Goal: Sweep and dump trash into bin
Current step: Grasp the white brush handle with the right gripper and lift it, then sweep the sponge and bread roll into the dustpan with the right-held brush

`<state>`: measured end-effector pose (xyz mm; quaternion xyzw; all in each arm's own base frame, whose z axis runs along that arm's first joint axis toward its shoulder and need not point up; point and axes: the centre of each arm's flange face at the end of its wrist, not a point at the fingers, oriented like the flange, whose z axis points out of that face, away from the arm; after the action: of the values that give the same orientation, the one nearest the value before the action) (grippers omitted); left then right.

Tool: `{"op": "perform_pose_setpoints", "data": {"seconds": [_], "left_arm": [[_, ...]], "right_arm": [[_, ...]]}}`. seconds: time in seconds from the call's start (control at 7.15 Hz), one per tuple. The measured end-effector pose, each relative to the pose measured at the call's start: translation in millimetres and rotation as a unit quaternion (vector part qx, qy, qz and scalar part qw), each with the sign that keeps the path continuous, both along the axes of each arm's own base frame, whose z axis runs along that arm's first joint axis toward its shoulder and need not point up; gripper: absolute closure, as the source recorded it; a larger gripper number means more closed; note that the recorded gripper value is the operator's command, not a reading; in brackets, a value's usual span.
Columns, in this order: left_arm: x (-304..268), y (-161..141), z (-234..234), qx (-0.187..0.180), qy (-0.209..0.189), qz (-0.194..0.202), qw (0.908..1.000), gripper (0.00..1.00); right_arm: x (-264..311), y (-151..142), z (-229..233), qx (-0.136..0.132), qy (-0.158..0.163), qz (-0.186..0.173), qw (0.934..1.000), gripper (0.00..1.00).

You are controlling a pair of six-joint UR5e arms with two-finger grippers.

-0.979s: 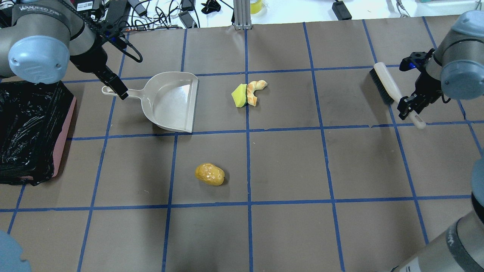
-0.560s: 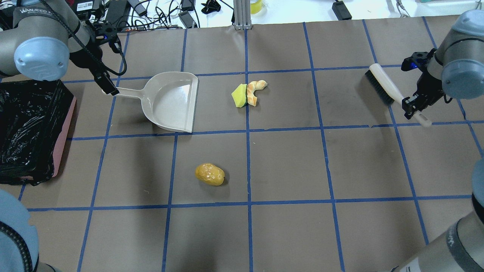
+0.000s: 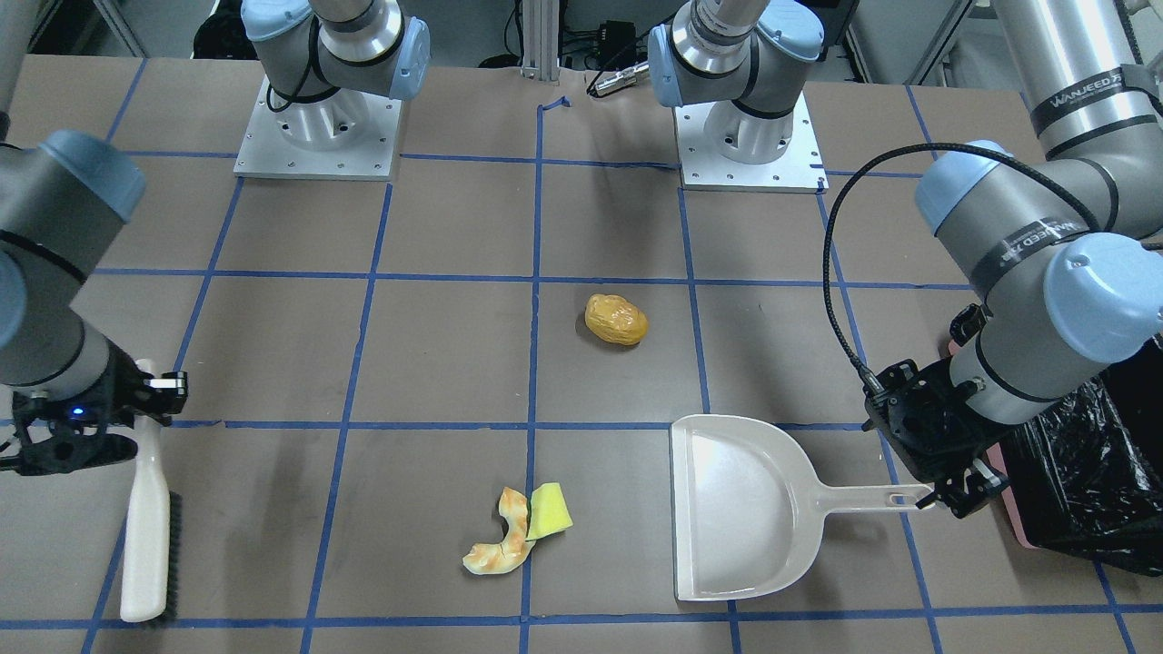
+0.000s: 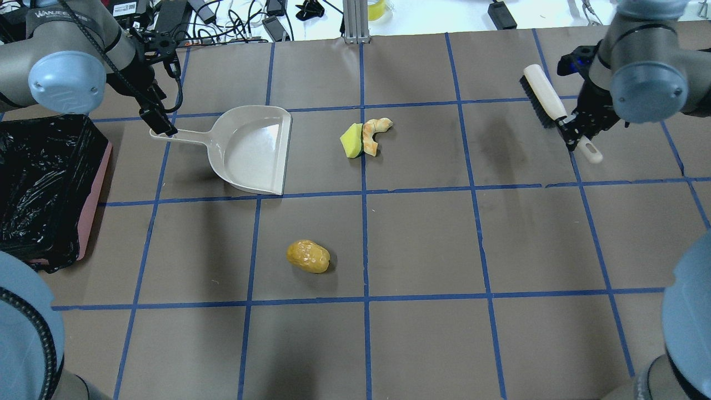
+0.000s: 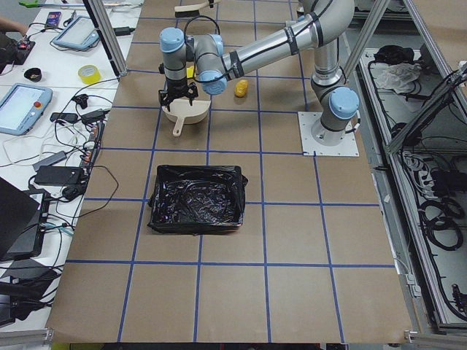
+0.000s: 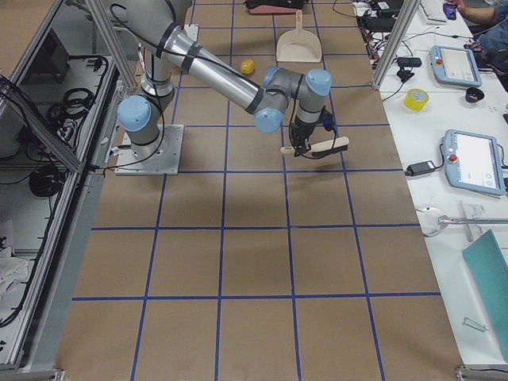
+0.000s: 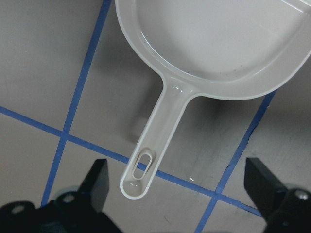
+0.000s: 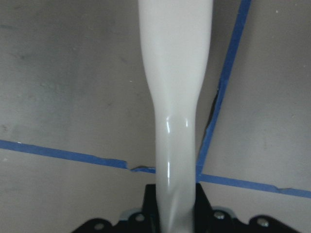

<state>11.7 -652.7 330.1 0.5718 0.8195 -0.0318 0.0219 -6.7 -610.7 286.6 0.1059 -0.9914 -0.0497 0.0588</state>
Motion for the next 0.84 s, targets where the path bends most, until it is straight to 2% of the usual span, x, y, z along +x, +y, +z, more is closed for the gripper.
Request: {"op": "perform_pose_setpoints", "data": {"seconds": [0.28,0.42,0.56,0.84], "left_arm": [[3,-18,-22,-0.004,-0.002,-0.098,0.9952,0.02],[2,-25,-39,-0.008,0.004,-0.153,0.9882,0.02],[2,-30,-52,-0.008,0.008,-0.184,0.9829,0.02],[2,-33,-66,-0.003,0.011,-0.200,0.9797,0.02]], "right_arm": [[111,-1,12,-0.002,0.009,-0.055,0.9984,1.00],[162,6,7,-0.002,0.005,-0.089,0.9960,1.00],[206,15,-1,0.002,-0.005,-0.112,0.9937,1.00],[268,30,-24,0.022,-0.022,-0.115,0.9928,1.00]]}}
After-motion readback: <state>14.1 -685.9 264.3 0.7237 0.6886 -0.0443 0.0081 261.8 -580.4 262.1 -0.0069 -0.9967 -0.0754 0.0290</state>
